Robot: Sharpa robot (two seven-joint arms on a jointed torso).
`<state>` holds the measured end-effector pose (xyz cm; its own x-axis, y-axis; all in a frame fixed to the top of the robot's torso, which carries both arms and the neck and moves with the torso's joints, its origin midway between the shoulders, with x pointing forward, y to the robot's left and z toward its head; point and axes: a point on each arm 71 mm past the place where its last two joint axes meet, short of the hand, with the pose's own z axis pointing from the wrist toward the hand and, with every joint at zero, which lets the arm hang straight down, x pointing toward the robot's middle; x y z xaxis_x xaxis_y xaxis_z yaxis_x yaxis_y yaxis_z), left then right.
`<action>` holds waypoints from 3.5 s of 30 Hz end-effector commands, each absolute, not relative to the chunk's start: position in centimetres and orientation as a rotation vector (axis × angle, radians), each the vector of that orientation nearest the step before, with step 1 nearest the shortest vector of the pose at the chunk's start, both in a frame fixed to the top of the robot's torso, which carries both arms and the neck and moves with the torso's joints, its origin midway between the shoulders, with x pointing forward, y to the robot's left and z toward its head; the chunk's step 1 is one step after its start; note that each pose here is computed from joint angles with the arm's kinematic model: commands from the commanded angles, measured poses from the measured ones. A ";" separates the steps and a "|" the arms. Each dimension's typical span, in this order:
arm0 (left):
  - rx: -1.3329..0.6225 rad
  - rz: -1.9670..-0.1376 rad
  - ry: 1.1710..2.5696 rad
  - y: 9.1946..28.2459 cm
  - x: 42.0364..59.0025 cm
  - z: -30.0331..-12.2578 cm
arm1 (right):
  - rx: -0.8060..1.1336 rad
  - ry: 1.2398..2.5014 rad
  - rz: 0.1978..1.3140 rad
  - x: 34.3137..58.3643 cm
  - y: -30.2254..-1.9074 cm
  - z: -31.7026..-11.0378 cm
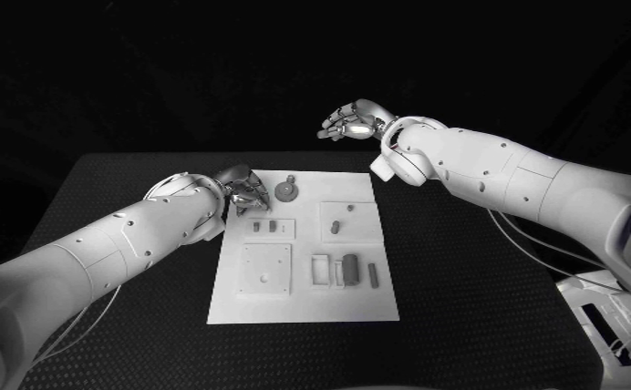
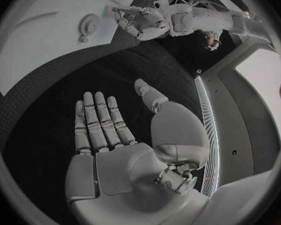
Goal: Assemble the parts on the task board
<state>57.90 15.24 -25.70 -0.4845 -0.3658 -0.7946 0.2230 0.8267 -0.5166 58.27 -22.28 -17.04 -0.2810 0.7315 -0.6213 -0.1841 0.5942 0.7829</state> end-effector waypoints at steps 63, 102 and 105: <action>-0.071 -0.678 2.006 14.5 57.8 -26.3 | 0.457 1.620 0.961 58.2 -22.2 -17.0; -0.037 -0.636 2.003 14.7 57.7 -27.1 | 0.455 1.621 0.963 58.2 -22.1 -17.0; -0.047 -0.644 2.000 14.7 57.7 -27.0 | 0.455 1.621 0.963 58.2 -22.1 -17.0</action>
